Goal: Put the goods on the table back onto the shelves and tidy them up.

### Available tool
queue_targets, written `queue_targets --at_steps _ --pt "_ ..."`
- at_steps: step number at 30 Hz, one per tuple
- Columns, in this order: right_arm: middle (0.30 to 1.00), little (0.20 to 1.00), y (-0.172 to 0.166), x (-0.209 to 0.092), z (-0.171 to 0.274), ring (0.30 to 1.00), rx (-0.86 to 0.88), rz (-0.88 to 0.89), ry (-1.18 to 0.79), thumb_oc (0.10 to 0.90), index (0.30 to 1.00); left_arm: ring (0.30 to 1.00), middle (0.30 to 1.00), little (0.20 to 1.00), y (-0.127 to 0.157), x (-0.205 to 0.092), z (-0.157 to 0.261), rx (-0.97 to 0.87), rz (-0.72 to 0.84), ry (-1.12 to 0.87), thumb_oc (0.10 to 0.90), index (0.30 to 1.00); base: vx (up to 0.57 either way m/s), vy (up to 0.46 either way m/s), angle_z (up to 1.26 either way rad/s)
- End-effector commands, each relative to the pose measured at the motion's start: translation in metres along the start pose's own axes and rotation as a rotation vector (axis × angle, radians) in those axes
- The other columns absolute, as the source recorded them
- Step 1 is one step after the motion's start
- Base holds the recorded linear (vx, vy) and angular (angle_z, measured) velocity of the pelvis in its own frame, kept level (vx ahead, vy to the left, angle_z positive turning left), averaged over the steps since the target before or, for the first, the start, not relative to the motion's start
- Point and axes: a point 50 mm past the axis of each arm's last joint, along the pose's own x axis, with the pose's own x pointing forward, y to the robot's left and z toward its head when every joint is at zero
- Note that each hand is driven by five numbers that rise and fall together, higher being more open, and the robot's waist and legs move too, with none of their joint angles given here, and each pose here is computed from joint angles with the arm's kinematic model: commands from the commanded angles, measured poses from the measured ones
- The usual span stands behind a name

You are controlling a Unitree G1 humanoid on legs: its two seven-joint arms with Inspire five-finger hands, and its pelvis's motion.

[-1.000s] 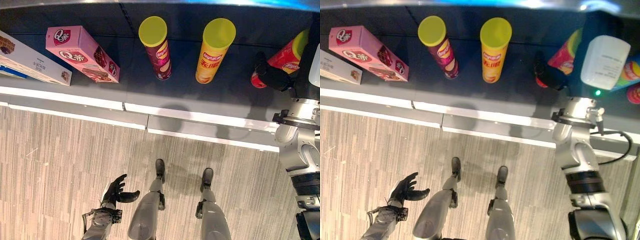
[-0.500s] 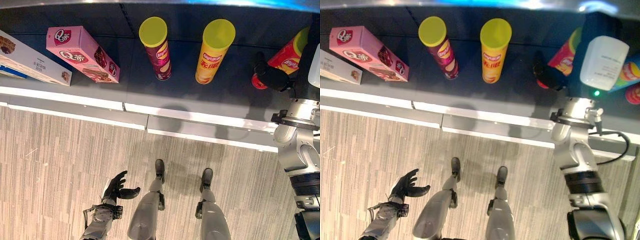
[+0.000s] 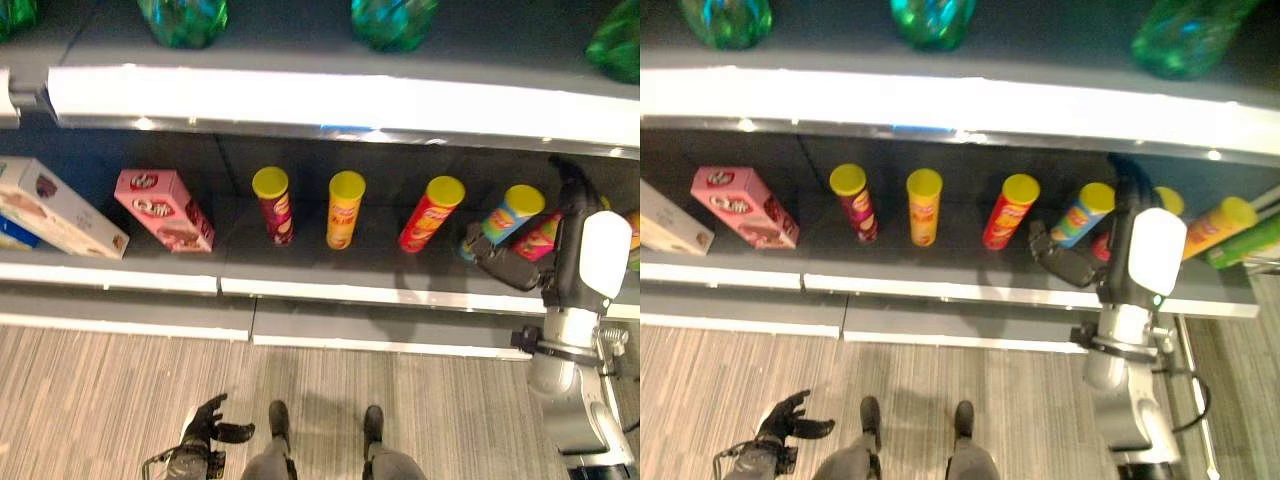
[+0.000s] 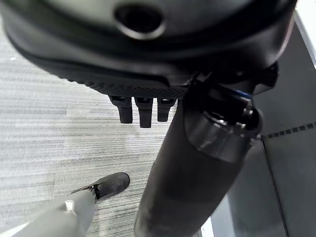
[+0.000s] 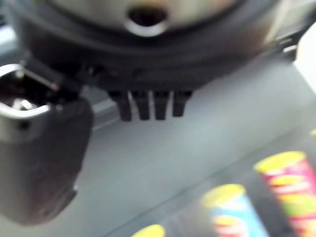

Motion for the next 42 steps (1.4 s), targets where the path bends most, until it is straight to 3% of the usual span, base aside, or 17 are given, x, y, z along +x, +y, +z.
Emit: queue_targets --at_steps 1,8,16,22,26,30,34,42 --pt "0.900 0.900 -0.053 0.044 0.036 0.900 0.058 -0.270 -0.240 0.800 0.900 0.900 0.900 0.900 0.010 0.002 0.010 0.048 0.033 -0.048 0.800 0.900 0.08 0.035 -0.37" --pt "0.900 0.900 -0.068 0.027 0.010 0.900 0.097 -0.321 -0.098 0.800 0.900 0.900 0.900 0.900 0.014 0.001 0.008 0.024 0.044 -0.050 0.800 0.900 0.03 0.089 -0.14" --pt "0.900 0.900 -0.063 0.011 -0.009 0.900 0.184 -0.349 0.050 0.800 0.900 0.900 0.900 0.900 0.029 0.006 0.030 0.007 0.078 -0.113 0.800 0.900 -0.07 0.101 -0.52" --pt "0.900 0.900 -0.074 0.026 -0.005 0.900 0.114 -0.392 -0.008 0.800 0.900 0.900 0.900 0.900 0.045 0.004 0.036 -0.035 0.115 -0.140 0.800 0.900 -0.07 -0.258 -0.89" --pt "0.900 0.900 -0.087 0.038 -0.007 0.900 0.027 -0.382 -0.048 0.800 0.900 0.900 0.900 0.900 0.054 0.001 0.016 -0.062 0.136 -0.072 0.800 0.900 0.08 -0.604 -0.96" --pt "0.900 0.900 -0.121 0.036 -0.012 0.900 -0.074 -0.461 -0.075 0.800 0.900 0.900 0.900 0.900 0.041 0.001 0.016 -0.103 0.088 -0.072 0.800 0.900 0.13 -0.684 -0.24" --pt "0.900 0.900 -0.110 0.058 0.003 0.900 0.002 -0.421 -0.144 0.800 0.900 0.900 0.900 0.900 0.029 -0.003 0.007 -0.121 0.050 -0.064 0.800 0.900 0.10 -0.346 -1.04" --pt "0.900 0.900 -0.101 0.066 0.010 0.900 0.040 -0.426 -0.158 0.800 0.900 0.900 0.900 0.900 0.011 -0.003 -0.004 -0.083 -0.004 -0.010 0.800 0.900 0.21 -0.084 -0.90"
